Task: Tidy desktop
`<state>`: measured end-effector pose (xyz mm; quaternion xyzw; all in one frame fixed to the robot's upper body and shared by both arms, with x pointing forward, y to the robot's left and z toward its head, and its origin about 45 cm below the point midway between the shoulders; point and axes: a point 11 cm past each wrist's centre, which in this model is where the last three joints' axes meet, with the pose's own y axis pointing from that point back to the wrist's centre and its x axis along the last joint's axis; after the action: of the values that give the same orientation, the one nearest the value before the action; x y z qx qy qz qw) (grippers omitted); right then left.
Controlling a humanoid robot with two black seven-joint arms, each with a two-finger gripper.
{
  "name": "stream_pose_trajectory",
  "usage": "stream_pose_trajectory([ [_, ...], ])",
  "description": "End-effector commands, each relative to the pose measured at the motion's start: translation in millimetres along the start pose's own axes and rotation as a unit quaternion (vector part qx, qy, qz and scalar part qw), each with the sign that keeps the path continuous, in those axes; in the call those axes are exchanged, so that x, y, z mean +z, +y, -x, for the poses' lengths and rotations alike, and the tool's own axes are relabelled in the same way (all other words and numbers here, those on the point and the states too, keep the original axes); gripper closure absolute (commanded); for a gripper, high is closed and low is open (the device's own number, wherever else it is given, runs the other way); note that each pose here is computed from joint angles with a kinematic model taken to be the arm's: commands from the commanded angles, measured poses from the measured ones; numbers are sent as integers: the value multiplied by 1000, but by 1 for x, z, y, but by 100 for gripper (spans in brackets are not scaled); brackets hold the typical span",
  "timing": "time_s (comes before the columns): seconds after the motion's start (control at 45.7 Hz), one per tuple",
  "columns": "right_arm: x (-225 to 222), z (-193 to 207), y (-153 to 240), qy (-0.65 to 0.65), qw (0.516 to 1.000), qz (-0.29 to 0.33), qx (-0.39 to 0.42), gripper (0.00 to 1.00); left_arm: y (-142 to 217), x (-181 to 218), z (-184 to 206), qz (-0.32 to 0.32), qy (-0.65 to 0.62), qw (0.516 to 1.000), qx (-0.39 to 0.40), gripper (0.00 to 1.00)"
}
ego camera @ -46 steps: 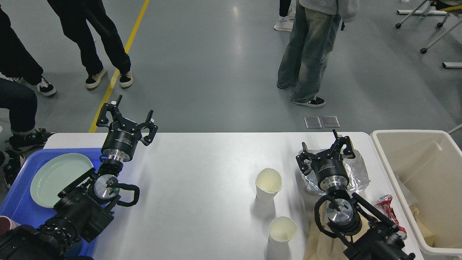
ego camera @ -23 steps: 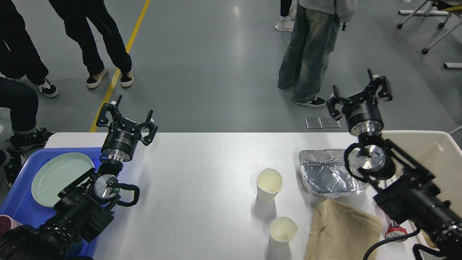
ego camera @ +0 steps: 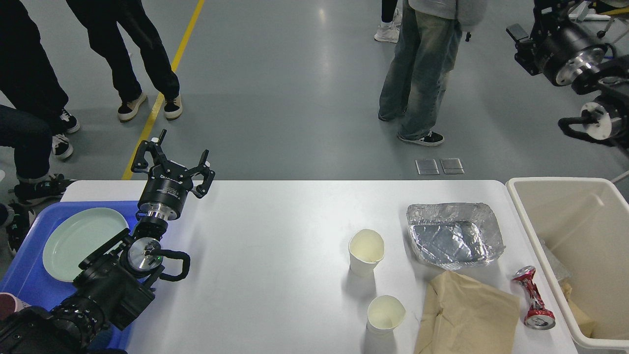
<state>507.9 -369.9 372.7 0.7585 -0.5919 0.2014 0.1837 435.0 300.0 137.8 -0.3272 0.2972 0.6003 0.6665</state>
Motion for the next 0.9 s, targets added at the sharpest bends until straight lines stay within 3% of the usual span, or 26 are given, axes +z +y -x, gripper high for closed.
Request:
stream_pose_trajectory([
  [0.0,38,10,26,145,979,109,-93,0,0,0,0,0,0,1000,0,3],
  [0.241,8,43,33,138,969,107,-176,0,0,0,0,0,0,1000,0,3],
  [0.438,-14,88,42,91,943,111,-301,0,0,0,0,0,0,1000,0,3],
  [0.635,-28,128,81,102,873,177,-443,0,0,0,0,0,0,1000,0,3],
  [0.876,-68,204,114,160,792,194,-556,0,0,0,0,-1,0,1000,-1,3],
])
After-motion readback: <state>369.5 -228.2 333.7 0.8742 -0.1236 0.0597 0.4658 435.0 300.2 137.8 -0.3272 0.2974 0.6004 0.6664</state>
